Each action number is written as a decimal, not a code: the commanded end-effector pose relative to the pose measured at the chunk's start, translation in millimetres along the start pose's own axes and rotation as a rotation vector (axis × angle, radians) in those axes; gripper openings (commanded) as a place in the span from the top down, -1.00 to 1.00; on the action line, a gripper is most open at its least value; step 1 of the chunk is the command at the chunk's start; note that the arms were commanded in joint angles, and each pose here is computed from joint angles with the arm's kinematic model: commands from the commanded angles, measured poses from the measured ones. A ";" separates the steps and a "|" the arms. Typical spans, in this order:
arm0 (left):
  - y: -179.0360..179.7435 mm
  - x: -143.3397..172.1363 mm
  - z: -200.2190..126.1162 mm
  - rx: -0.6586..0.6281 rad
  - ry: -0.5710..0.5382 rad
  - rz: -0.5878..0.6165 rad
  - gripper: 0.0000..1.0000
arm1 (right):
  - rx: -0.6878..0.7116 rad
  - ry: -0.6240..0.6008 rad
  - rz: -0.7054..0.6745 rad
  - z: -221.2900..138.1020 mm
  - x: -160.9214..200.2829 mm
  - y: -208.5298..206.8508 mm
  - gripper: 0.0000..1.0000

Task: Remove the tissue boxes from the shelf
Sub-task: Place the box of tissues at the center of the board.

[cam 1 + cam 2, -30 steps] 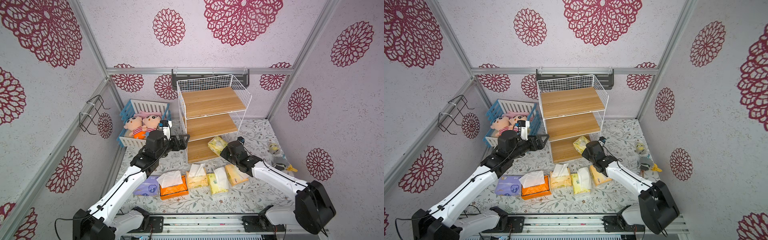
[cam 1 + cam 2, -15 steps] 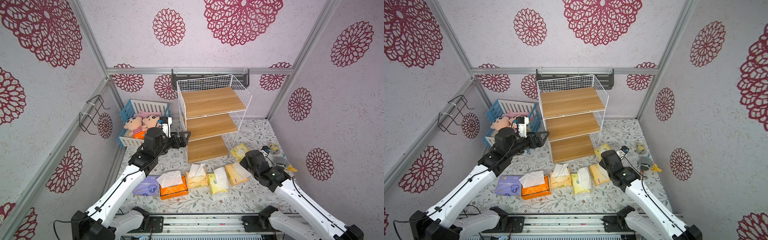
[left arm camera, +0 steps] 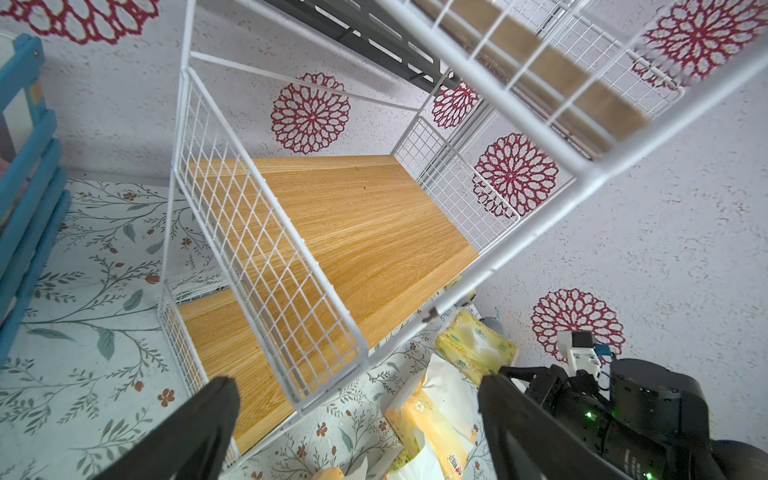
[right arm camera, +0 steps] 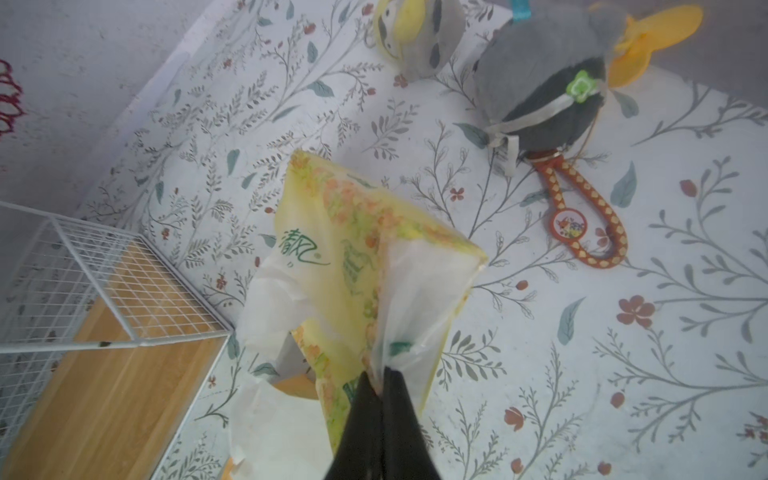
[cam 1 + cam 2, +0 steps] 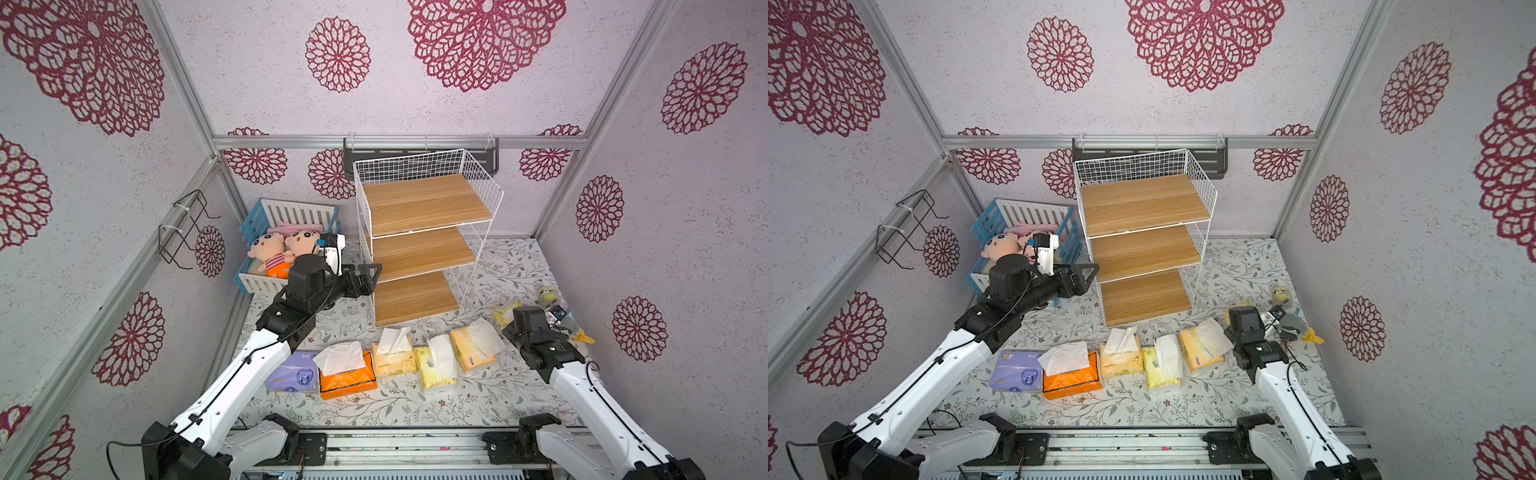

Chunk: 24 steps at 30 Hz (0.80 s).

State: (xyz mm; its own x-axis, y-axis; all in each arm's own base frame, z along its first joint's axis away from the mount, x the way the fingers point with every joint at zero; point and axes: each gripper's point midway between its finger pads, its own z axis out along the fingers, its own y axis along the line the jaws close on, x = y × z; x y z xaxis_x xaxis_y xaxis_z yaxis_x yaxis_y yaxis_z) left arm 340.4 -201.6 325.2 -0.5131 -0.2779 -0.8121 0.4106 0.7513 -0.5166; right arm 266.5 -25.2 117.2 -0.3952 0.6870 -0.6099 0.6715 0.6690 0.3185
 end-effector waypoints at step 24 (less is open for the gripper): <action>111.2 -43.0 -81.2 -0.558 -0.216 -0.013 -0.94 | -0.532 -0.271 -0.169 -83.9 -83.7 119.3 -0.98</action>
State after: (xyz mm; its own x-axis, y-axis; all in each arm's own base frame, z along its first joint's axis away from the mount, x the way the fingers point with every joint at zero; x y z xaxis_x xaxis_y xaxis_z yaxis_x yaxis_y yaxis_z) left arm 346.5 -93.8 339.8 -0.3321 -0.3790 -0.8637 0.0562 0.9061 -0.4192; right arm 308.8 13.2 220.7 -0.3448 0.5954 -0.7257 0.3307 0.8006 0.4997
